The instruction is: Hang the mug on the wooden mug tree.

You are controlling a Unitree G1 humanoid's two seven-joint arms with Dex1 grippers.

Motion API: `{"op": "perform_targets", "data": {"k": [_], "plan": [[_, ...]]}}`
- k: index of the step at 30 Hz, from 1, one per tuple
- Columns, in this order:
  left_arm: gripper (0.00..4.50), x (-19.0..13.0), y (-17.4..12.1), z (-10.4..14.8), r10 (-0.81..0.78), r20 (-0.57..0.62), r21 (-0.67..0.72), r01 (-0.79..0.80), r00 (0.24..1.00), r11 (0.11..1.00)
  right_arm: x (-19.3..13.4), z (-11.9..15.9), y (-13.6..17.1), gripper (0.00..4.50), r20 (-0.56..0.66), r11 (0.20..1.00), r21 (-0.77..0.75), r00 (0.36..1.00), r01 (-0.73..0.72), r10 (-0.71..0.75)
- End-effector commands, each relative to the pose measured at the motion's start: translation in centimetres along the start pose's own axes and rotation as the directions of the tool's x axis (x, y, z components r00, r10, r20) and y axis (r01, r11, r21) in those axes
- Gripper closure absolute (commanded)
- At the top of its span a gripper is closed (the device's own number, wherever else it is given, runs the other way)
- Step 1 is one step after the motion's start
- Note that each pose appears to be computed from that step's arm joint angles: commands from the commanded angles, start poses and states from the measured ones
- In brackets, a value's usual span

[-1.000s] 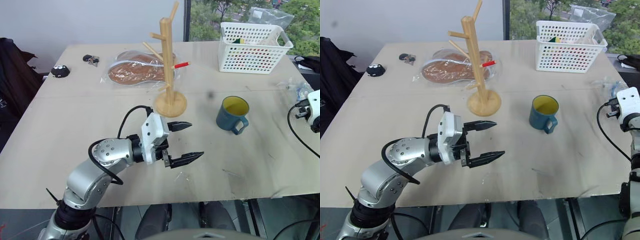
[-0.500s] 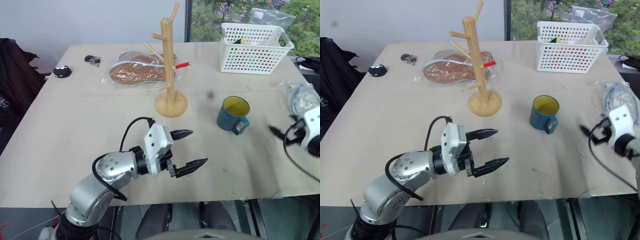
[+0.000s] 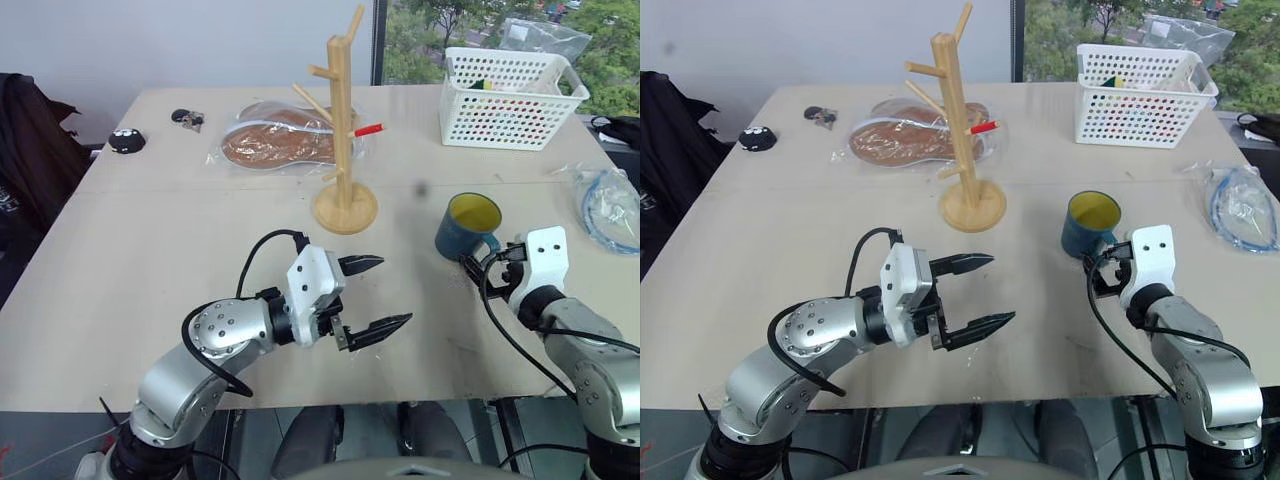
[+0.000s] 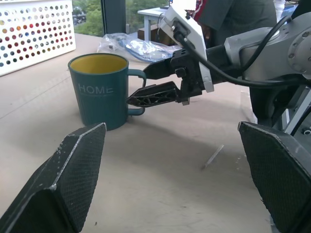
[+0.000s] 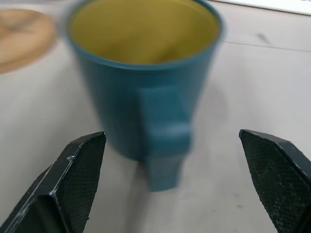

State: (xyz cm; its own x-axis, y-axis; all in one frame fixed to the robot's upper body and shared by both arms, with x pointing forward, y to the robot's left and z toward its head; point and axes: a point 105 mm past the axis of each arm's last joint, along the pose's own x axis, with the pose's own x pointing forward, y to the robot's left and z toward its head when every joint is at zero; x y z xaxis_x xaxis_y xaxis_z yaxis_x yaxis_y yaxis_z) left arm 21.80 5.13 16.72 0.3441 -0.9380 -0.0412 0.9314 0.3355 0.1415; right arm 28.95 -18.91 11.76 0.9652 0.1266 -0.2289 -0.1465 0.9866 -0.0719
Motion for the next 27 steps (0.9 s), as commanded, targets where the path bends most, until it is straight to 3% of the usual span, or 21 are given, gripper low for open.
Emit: {"op": "perform_targets", "data": {"k": [1,16,19,21,22,24,25,27], "plan": [[0.00,0.0,-0.5,1.0,-0.015,0.028,0.041,0.014,0.999,0.999,0.4,0.1,0.0,0.06,0.027,0.999,-0.002,0.999,0.038,-0.038],[0.00,0.0,-0.8,0.8,-0.010,0.011,0.048,0.010,1.000,0.999,0.8,-0.1,-0.2,0.06,0.049,0.998,-0.008,0.997,0.061,-0.061],[0.00,0.2,-0.8,1.1,-0.008,0.012,0.053,0.007,1.000,0.999,1.2,-0.3,-0.2,0.73,0.050,0.998,-0.003,0.997,0.058,-0.058],[0.00,0.2,-0.8,1.2,-0.006,0.013,0.056,0.005,1.000,0.998,1.5,-0.5,-0.2,1.55,0.050,0.998,-0.001,0.997,0.057,-0.057],[0.00,0.2,-0.8,1.2,-0.003,0.013,0.058,0.002,1.000,0.998,1.6,-0.6,-0.2,2.18,0.050,0.998,0.002,0.997,0.058,-0.058],[0.00,0.2,-0.8,1.6,0.005,0.019,0.060,-0.006,1.000,0.998,1.9,-0.6,-0.4,2.60,0.052,0.998,0.000,0.997,0.061,-0.061],[0.00,0.1,-0.8,1.7,0.008,0.021,0.059,-0.009,1.000,0.998,2.0,-0.6,-0.5,3.31,0.055,0.998,-0.001,0.996,0.064,-0.064],[0.00,0.0,-0.9,1.7,0.010,0.019,0.058,-0.012,1.000,0.998,2.2,-0.4,-0.6,4.07,0.061,0.998,-0.004,0.996,0.067,-0.066]]}}
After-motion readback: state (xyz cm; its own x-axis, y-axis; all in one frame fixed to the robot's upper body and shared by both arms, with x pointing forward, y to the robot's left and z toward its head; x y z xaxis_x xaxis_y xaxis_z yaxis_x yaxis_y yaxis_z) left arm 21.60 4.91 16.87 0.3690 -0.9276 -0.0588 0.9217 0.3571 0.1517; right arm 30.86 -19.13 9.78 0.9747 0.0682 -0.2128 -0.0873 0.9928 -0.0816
